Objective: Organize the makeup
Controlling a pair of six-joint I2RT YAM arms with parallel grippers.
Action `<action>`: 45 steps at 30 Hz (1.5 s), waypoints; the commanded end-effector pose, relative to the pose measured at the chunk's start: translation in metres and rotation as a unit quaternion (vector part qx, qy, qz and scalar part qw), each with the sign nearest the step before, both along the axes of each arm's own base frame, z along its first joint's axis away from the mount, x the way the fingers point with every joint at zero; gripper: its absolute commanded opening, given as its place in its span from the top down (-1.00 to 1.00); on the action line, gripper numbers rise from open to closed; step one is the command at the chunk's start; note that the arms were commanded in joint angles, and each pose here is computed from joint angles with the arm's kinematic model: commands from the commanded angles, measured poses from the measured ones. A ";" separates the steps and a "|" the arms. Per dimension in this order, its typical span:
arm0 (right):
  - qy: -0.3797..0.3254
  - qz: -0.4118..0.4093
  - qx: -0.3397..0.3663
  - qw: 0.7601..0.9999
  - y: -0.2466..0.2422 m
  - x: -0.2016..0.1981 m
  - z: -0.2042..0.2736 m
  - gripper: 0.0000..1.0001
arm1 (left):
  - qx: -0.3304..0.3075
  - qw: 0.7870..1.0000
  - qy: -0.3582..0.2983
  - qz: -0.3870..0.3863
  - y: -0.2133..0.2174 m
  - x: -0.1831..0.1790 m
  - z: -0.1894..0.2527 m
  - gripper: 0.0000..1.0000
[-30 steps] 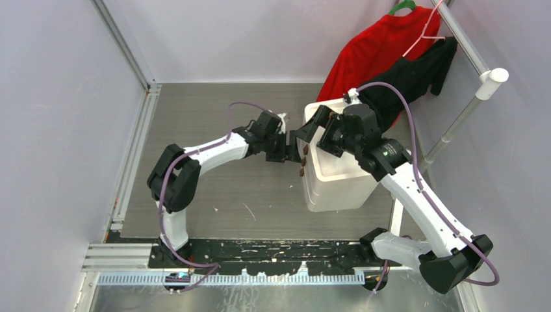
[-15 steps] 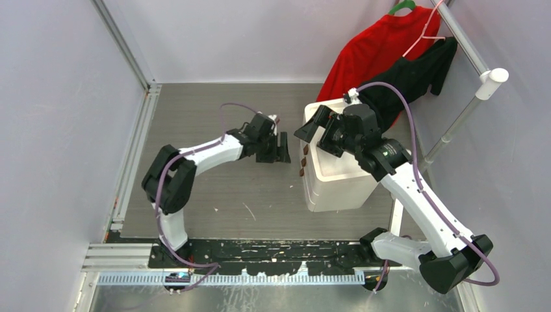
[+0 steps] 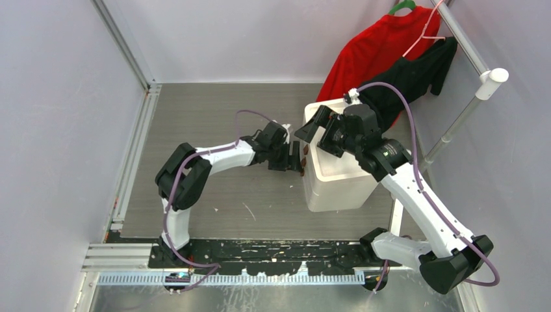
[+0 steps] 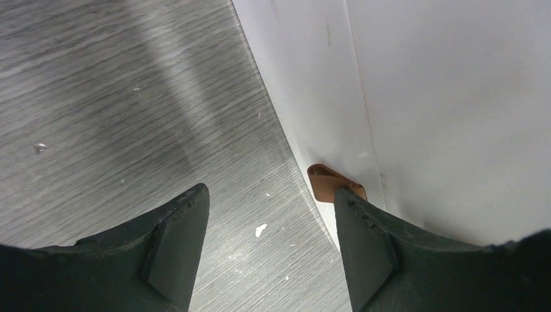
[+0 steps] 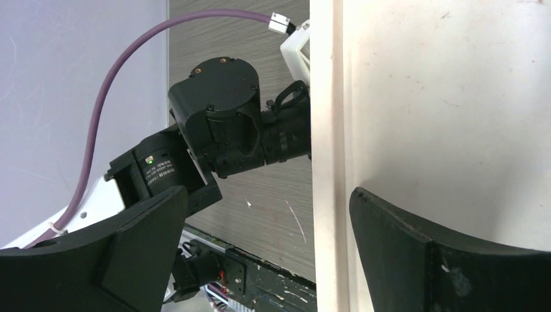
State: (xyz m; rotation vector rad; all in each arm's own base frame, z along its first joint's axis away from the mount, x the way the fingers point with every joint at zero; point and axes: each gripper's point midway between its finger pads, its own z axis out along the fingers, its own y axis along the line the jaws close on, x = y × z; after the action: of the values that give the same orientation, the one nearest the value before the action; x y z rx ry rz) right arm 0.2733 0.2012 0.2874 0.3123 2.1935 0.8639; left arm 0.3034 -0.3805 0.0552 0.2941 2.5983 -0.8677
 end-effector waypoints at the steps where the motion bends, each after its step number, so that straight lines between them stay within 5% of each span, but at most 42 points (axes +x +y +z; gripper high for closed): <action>1: 0.032 -0.005 -0.032 0.999 -0.011 -0.013 -0.017 -1.00 | -0.062 0.996 -0.068 -0.007 -0.007 0.018 0.065 -0.43; 14: 0.029 -0.003 -0.028 0.999 -0.011 -0.014 -0.015 -1.00 | -0.121 0.978 -0.168 -0.001 0.008 0.020 0.170 -0.45; 26: 0.022 -0.004 -0.028 0.999 -0.013 -0.016 -0.007 -1.00 | -0.137 0.978 -0.153 -0.034 -0.011 0.014 0.174 -0.45; 37: -0.045 -0.033 -0.089 0.995 -0.046 -0.019 0.048 -1.00 | -0.059 0.980 -0.180 0.057 0.080 0.036 0.200 -0.54; 43: -0.119 -0.063 -0.150 0.979 -0.079 -0.019 0.108 -1.00 | 0.002 0.959 -0.230 0.164 0.162 0.039 0.236 -0.65; 45: -0.143 -0.067 -0.162 0.974 -0.084 -0.019 0.127 -1.00 | 0.041 0.947 -0.244 0.204 0.189 0.035 0.247 -0.84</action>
State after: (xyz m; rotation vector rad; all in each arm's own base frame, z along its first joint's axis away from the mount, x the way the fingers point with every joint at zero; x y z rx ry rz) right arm 0.2547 0.1431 0.3793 0.2270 2.0641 0.5895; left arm 0.3492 -0.2398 0.2723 0.0694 2.1678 -0.6872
